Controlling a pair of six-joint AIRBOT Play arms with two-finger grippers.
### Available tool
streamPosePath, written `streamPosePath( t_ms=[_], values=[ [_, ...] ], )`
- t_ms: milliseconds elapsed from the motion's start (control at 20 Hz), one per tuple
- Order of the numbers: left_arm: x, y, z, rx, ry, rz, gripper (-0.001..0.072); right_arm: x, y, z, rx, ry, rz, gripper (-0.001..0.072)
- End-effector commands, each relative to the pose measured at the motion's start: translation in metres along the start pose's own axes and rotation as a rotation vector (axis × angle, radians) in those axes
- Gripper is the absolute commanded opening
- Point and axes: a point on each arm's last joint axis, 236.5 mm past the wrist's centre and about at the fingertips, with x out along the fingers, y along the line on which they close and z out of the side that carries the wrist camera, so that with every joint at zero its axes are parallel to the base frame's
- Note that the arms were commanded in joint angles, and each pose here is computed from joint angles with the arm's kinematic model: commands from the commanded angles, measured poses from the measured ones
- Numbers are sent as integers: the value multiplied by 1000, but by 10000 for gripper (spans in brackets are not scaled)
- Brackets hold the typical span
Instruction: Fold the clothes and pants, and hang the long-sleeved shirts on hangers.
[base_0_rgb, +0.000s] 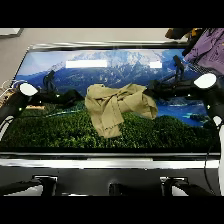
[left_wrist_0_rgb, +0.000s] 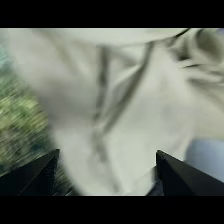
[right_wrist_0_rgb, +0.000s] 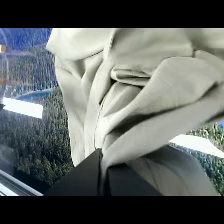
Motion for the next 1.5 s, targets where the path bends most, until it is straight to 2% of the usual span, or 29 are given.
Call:
streamPosePath(
  t_ms=[0,150,550,600,650,700,750,850,950,1150,1300,1450],
  values=[
    [14,32,-43,-86,105,69,670,-5,-1,-8,-22,38,-22,32],
    [52,37,-86,-176,143,44,667,-5,-6,-9,-30,44,-42,32],
    [119,18,-126,-194,188,36,653,-6,-17,-10,-50,49,-90,32],
    [123,20,-126,-201,183,40,546,-6,-17,-10,-50,49,-90,32],
    [125,22,-125,-203,179,45,383,-6,-17,-10,-50,49,-90,32],
    [125,23,-123,-206,172,45,139,-6,-17,-10,-49,49,-89,32],
    [122,21,-117,-203,161,38,22,-6,-17,-10,-44,49,-89,32],
    [105,4,-84,-155,90,-9,19,-6,-13,-6,-39,32,-75,32],
    [59,-25,-21,-62,-48,-65,17,-17,0,18,-75,-46,-67,32],
    [-130,-109,99,228,-432,-107,18,-95,75,102,-202,-350,-36,32],
    [-284,-173,116,400,-723,-127,19,-169,140,125,-324,-518,-3,32],
    [-400,-214,84,502,-964,-132,20,-241,191,109,-414,-643,7,32]
  ],
)
